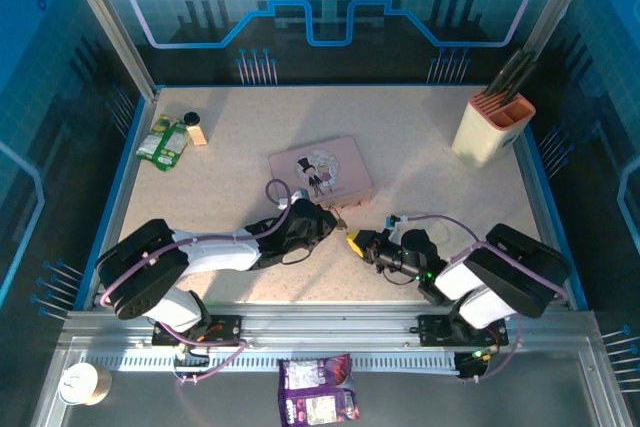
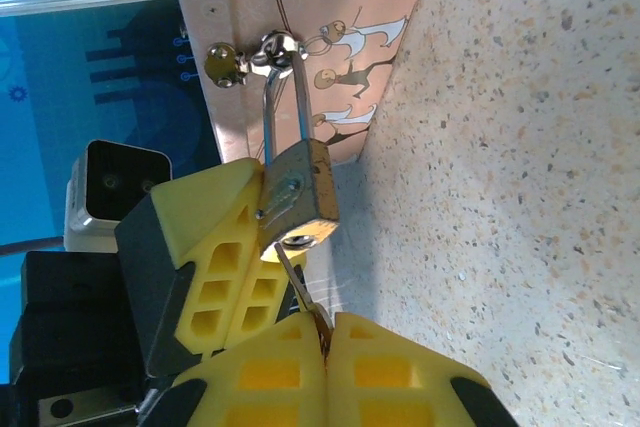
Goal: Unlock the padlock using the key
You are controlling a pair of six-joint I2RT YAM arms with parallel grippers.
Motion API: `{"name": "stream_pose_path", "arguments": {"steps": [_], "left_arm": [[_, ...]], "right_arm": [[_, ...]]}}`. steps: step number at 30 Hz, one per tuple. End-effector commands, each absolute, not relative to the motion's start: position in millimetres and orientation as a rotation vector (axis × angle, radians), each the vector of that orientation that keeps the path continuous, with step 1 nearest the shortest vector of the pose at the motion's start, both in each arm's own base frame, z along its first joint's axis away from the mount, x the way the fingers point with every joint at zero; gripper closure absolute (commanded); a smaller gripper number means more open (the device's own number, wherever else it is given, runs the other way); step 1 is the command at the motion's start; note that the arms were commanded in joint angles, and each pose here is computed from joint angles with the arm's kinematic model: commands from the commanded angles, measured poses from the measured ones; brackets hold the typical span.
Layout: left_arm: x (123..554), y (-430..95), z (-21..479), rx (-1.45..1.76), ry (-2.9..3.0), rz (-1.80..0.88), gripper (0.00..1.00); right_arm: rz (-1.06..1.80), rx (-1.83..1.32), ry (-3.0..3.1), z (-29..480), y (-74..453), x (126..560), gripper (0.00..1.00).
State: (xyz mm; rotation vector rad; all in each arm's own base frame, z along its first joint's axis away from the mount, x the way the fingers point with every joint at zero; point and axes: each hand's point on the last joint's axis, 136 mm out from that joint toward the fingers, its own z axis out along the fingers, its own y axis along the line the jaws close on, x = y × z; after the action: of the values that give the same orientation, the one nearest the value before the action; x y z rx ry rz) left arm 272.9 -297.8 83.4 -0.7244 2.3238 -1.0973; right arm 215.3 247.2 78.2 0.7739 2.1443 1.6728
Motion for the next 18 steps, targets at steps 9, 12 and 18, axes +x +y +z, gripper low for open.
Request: {"name": "stream_pose_path", "arguments": {"steps": [9, 12, 18], "left_arm": [[275.7, -312.8, 120.2, -0.642, 2.218, -1.192, 1.0], [275.5, -314.2, 122.3, -0.638, 2.213, -1.199, 1.0], [273.6, -317.0, 124.0, -0.633, 2.207, -1.212, 1.0]], "right_arm": [[1.542, 0.824, 2.198, 81.8, 234.8, 217.5, 1.0], [1.531, 0.823, 2.212, 83.2, 234.7, 216.0, 1.0], [1.569, 0.825, 2.222, 86.4, 242.7, 215.3, 1.0]]}}
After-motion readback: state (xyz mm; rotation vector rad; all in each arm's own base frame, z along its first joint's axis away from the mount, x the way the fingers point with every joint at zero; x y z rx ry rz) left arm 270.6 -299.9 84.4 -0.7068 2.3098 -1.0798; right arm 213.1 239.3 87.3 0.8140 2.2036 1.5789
